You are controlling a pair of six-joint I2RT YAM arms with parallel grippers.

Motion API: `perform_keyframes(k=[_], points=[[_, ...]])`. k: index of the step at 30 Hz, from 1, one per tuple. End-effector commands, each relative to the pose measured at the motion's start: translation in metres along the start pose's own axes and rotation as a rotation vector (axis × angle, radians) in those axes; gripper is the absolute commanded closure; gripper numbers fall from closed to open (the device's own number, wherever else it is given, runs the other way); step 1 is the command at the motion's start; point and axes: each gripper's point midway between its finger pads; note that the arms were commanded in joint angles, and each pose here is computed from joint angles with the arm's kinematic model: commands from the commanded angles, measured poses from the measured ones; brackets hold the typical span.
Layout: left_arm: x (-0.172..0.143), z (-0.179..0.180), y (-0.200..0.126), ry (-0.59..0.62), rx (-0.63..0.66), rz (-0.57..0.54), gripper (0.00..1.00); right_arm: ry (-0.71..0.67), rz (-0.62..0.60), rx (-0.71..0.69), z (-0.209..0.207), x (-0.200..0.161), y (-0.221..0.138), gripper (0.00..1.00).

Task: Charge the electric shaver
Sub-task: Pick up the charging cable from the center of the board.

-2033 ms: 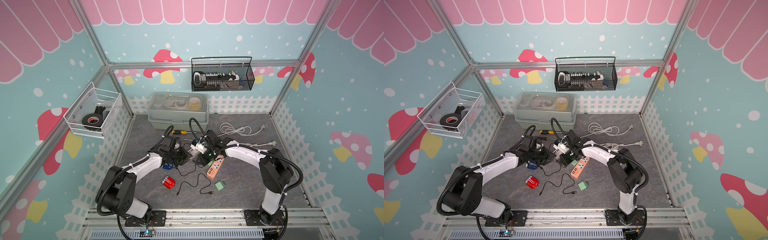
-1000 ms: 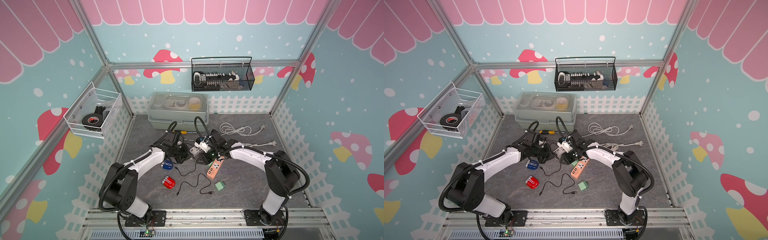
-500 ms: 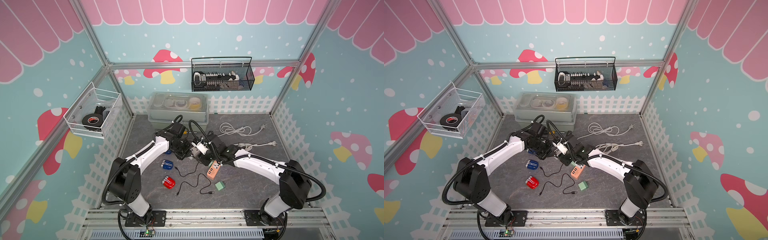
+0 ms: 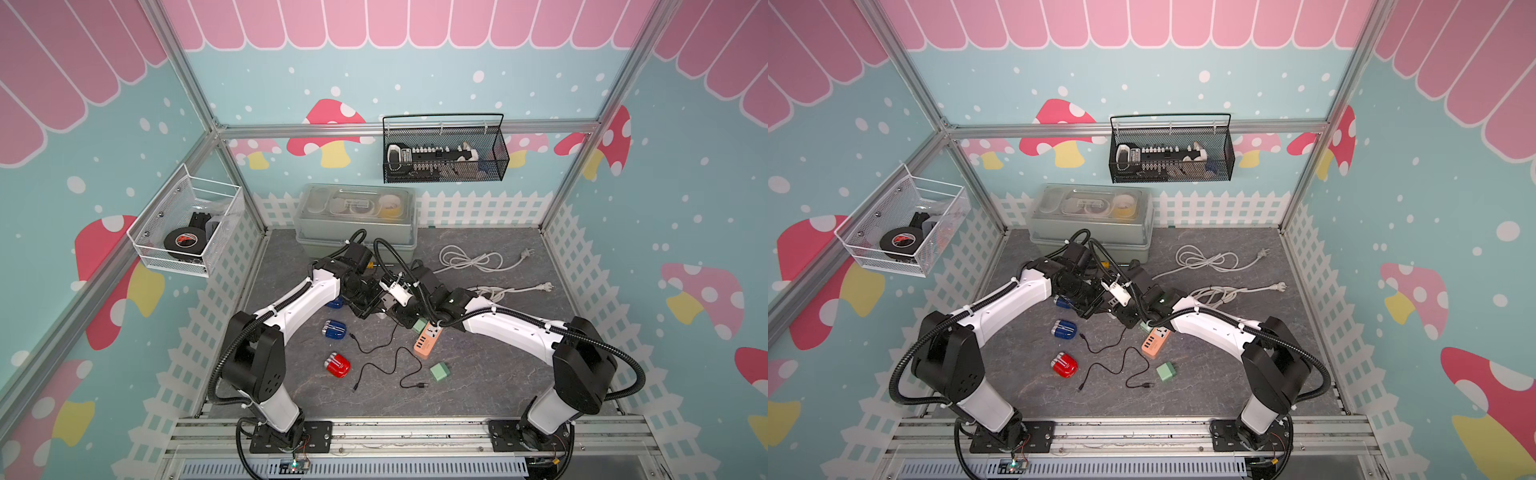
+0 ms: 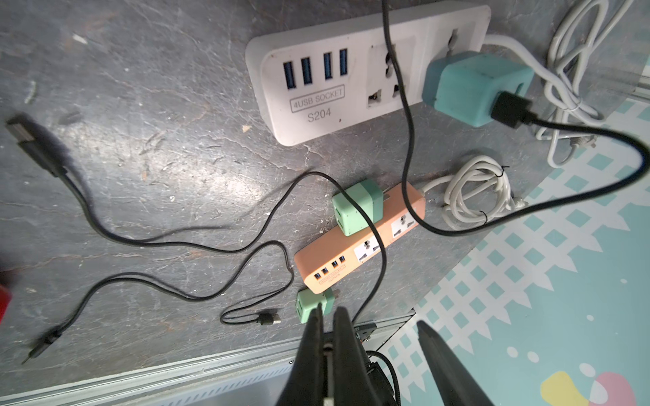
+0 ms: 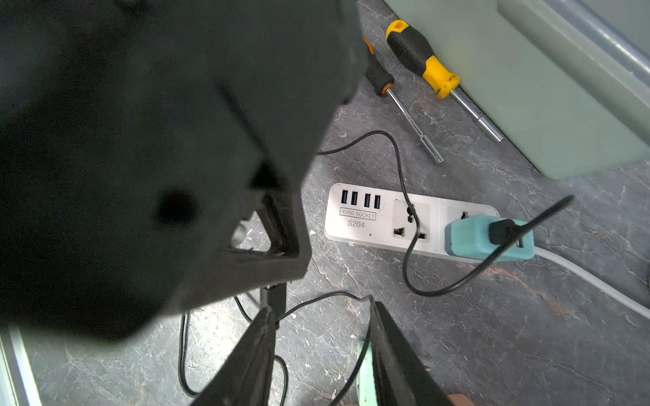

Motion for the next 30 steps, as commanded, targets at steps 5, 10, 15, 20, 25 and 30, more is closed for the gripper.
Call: perform_keyframes(k=[5,10,15,20,25,30], points=[[0.006,-0.01,-0.004,0.008,-0.005,-0.018,1.0,-0.015,-0.008,0.032,0.013,-0.003,0.001,0.53],[0.005,-0.015,-0.006,0.011,-0.02,-0.011,1.0,-0.034,0.009,-0.003,0.008,-0.006,0.008,0.56],[0.004,-0.015,-0.006,0.01,-0.021,-0.005,1.0,-0.054,0.029,-0.018,0.005,-0.002,0.016,0.68],[0.004,-0.018,-0.007,0.01,-0.026,-0.006,1.0,-0.044,0.03,-0.018,0.005,-0.003,0.018,0.7],[0.007,-0.018,-0.008,0.011,-0.023,-0.014,1.0,-0.029,0.049,-0.009,0.007,-0.008,0.018,0.63],[0.007,-0.018,-0.01,0.011,-0.021,-0.017,1.0,-0.038,0.008,0.009,0.009,-0.017,0.007,0.58]])
Point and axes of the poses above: each gripper's point midway between its finger pads, its own y axis out along the fingers, its own z axis along the line the jaws close on, x = y × z, and after that the axes turned 9 degrees about y, right-handed
